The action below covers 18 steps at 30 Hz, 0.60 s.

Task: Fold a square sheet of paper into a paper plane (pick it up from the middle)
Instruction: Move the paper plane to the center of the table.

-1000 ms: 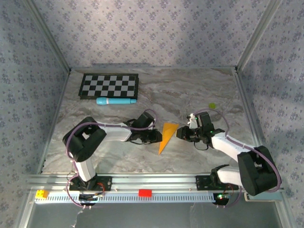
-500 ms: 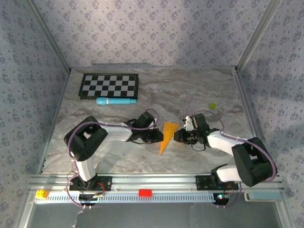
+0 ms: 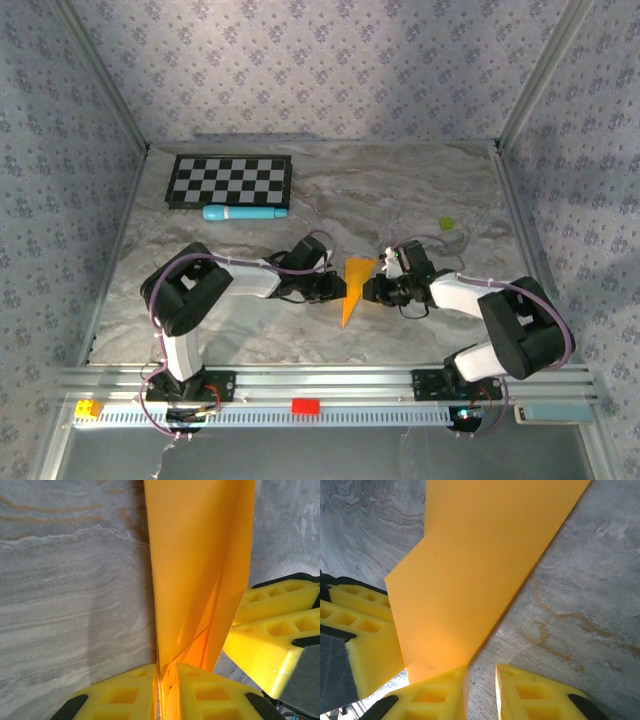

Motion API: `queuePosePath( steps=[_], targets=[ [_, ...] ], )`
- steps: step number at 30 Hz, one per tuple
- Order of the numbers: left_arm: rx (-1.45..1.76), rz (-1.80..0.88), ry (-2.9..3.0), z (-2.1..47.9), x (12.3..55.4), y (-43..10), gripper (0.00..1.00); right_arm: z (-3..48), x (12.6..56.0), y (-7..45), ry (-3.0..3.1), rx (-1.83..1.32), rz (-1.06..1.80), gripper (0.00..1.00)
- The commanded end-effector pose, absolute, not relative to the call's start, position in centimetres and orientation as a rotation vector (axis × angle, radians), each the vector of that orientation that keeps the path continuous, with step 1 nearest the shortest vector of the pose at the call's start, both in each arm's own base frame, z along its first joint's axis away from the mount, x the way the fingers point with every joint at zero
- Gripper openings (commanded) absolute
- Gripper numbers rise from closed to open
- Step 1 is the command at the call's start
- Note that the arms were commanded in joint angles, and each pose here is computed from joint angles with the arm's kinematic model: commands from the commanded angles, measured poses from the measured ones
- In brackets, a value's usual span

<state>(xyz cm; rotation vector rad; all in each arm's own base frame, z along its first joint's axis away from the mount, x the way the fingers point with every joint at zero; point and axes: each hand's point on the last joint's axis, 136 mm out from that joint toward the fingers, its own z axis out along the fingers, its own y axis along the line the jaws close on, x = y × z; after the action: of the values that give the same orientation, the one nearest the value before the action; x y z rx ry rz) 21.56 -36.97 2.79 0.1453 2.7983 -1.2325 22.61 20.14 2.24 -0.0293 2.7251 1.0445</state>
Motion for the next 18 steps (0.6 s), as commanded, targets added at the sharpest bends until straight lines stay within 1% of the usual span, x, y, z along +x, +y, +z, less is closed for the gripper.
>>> queuePosePath(
  steps=[1,10,18],
  targets=[
    [0.166,-1.314,2.756,3.74,21.92,-38.27,0.16,2.68,23.11,21.13,2.712,-0.041,1.086,0.21],
    [0.172,-1.363,2.756,3.77,21.72,-38.80,0.17,2.60,23.12,21.33,2.715,-0.042,1.088,0.18],
    [0.182,-1.406,2.755,3.72,21.50,-39.20,0.19,2.61,23.12,21.35,2.714,-0.041,1.090,0.17]
  ],
)
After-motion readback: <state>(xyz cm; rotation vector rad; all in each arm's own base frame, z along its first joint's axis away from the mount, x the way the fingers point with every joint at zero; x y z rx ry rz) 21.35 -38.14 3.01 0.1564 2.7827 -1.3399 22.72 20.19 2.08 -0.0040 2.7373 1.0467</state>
